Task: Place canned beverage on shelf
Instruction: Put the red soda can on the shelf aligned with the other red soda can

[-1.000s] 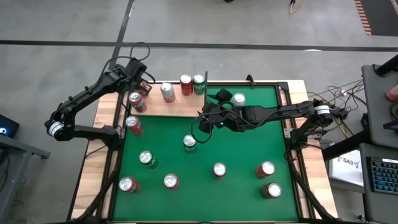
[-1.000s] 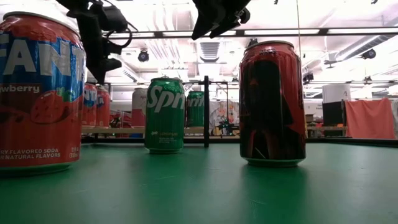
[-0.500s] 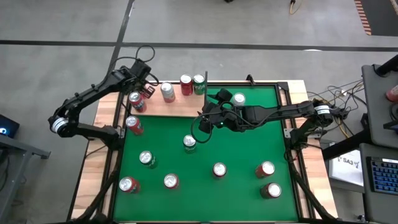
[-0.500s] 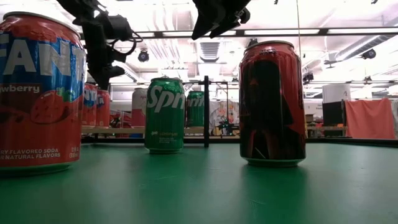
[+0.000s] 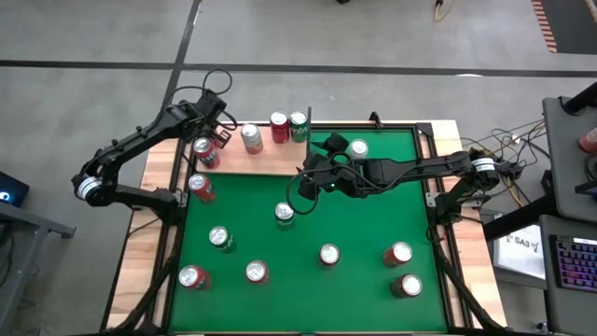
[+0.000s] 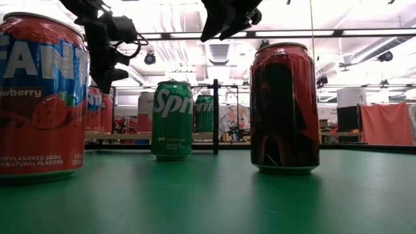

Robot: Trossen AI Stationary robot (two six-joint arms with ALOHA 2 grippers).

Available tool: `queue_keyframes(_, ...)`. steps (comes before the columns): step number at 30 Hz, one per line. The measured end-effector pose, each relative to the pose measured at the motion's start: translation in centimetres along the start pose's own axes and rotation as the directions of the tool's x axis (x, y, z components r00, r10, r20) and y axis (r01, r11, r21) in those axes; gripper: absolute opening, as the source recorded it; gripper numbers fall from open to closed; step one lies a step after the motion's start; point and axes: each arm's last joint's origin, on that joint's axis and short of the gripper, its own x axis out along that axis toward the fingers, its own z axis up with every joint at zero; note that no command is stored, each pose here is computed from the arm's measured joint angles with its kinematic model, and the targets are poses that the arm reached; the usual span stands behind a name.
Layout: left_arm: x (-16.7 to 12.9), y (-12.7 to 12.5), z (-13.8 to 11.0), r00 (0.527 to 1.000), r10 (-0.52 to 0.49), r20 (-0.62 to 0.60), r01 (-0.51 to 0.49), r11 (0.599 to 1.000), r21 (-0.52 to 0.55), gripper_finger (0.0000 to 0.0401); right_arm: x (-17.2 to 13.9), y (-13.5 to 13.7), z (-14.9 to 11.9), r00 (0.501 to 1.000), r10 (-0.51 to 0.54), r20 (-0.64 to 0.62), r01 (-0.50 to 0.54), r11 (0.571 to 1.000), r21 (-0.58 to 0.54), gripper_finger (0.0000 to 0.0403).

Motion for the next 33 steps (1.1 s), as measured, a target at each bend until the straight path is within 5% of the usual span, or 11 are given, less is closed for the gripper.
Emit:
queue_keyframes(10, -0.5, -0.2, -0.1, 0.998, -0.064, 0.014, 0.064, 0.998, -0.004, 0.0000, 0.0, 0.0, 0.0, 1.000, 0.000, 0.000, 0.000, 1.000, 0.000, 0.0384)
queue_keyframes(33, -0.5, 0.5, -0.6, 1.000, -0.002, -0.009, 0.002, 1.000, -0.003, 0.0000, 0.0, 0.0, 0.0, 1.000, 0.000, 0.000, 0.000, 1.000, 0.009, 0.0384)
